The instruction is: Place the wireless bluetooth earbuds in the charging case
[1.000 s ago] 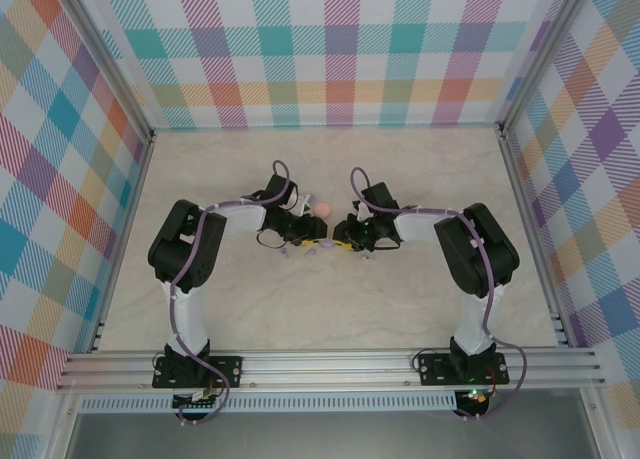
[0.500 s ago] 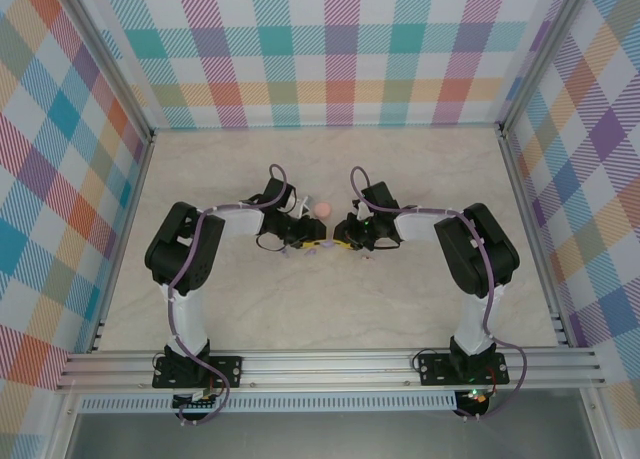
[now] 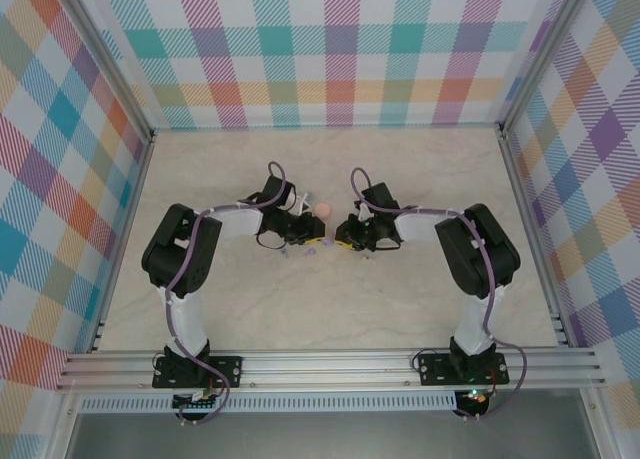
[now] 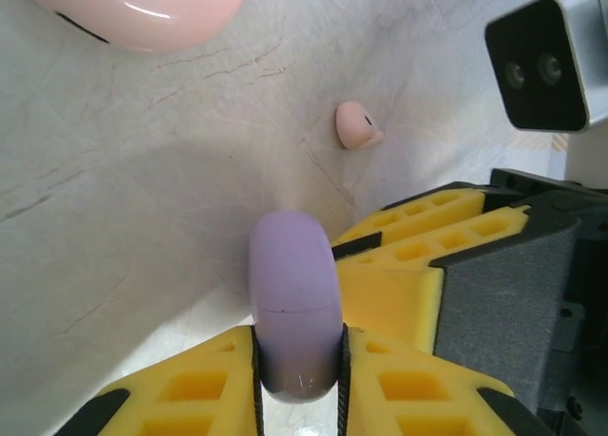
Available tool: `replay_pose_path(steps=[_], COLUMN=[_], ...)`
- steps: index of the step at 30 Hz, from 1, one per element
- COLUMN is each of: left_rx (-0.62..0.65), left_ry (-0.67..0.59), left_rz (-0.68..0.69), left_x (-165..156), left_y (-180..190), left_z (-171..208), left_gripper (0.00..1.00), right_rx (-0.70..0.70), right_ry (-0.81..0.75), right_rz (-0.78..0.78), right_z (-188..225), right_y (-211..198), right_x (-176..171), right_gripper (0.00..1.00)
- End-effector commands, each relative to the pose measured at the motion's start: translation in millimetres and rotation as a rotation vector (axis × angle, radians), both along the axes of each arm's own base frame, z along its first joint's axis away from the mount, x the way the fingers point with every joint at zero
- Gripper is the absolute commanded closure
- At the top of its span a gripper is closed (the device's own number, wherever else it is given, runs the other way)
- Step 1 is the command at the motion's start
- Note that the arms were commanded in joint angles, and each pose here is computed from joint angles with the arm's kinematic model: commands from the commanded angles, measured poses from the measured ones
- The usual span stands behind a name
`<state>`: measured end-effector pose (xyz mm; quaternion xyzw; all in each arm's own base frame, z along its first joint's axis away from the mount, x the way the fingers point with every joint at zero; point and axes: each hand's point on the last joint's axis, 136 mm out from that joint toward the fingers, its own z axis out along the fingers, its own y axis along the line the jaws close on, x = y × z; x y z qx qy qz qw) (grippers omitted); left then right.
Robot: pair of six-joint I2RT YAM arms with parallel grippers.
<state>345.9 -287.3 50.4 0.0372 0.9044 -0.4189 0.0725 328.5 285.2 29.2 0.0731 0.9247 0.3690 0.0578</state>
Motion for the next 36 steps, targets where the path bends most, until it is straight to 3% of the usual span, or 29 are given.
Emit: replay_pose_path(steps=[1, 6, 11, 21, 27, 36], left_rx=[0.035, 0.064, 0.006, -0.215, -0.311, -0.371], left_ry=[-0.029, -0.047, -0.104, -0.299, -0.397, -0.466], left_rz=[0.000, 0.015, 0.021, -0.038, -0.091, -0.170], left_x=[-2, 1, 4, 2, -9, -28], left_y=[4, 9, 5, -7, -13, -23], left_z=[9, 10, 31, 118, 158, 184], left_gripper=[0.77, 0.77, 0.77, 0.79, 0.80, 0.80], right_rx=[-0.015, -0.010, 0.022, 0.321, 0.483, 0.574], right_ry=[-0.049, -0.099, -0.145, -0.363, -0.495, -0.567], right_rz=[0.015, 0.027, 0.061, 0.218, 0.330, 0.424], right_z=[20, 37, 48, 117, 157, 191], right_y=[-3, -5, -9, -25, -33, -27], right_x=[-4, -4, -4, 1, -12, -23], right_gripper=[0.80, 0.76, 0.71, 0.53, 0.33, 0.37])
